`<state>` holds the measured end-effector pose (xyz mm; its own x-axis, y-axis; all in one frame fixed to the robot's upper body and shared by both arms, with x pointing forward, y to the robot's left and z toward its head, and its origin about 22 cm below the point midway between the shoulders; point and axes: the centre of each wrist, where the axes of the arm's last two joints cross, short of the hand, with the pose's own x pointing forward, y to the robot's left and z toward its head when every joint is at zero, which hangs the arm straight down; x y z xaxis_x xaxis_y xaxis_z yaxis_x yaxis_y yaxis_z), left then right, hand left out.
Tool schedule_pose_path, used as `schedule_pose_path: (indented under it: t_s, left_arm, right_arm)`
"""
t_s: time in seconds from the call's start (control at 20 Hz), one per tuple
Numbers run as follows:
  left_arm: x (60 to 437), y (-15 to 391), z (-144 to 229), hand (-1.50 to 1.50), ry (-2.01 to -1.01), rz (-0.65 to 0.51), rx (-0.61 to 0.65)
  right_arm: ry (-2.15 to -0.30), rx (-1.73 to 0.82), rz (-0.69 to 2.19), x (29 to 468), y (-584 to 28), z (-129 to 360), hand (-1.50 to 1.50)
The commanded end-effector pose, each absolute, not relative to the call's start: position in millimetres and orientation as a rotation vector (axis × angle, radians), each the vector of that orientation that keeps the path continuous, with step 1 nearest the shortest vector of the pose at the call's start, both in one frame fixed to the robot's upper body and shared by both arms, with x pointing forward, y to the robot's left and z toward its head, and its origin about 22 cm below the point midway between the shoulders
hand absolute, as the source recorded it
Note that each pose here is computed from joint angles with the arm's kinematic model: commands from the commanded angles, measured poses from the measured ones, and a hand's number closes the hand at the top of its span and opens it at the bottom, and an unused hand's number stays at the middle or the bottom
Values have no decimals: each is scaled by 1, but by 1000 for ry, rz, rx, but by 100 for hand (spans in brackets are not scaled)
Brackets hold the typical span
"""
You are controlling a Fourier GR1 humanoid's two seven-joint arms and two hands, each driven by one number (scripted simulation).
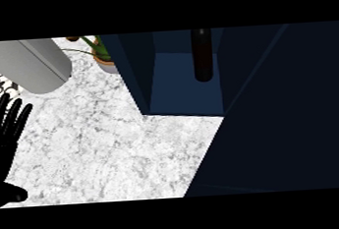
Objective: Pick up the wine, place it into the cabinet and close the cabinet
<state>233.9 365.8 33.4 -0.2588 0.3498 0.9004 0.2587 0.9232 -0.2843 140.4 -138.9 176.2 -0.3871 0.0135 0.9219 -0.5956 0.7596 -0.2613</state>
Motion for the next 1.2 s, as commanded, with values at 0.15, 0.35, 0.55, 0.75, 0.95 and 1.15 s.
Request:
schedule_pose_path:
  t_s: [0.15,0.35,0.55,0.75,0.95,1.15]
  left_arm:
    - [224,385,23,-150,-1835,131,-432]
    - [224,393,30,-150,-1845,139,-402]
    - [228,408,32,-150,-1865,142,-386]
    - [218,409,26,-150,-1851,138,-384]
    - [229,406,30,-150,-1849,143,-374]
    - [225,409,17,-150,-1853,162,-367]
  right_arm:
    - [-1823,577,664,182,-45,207,150]
    - [-1780,559,675,206,-10,243,150]
    - [-1783,531,586,246,9,257,150]
    - [-1769,566,522,286,0,245,150]
    - [-1715,584,466,302,-5,215,150]
    - [-1684,523,457,329,-15,215,150]
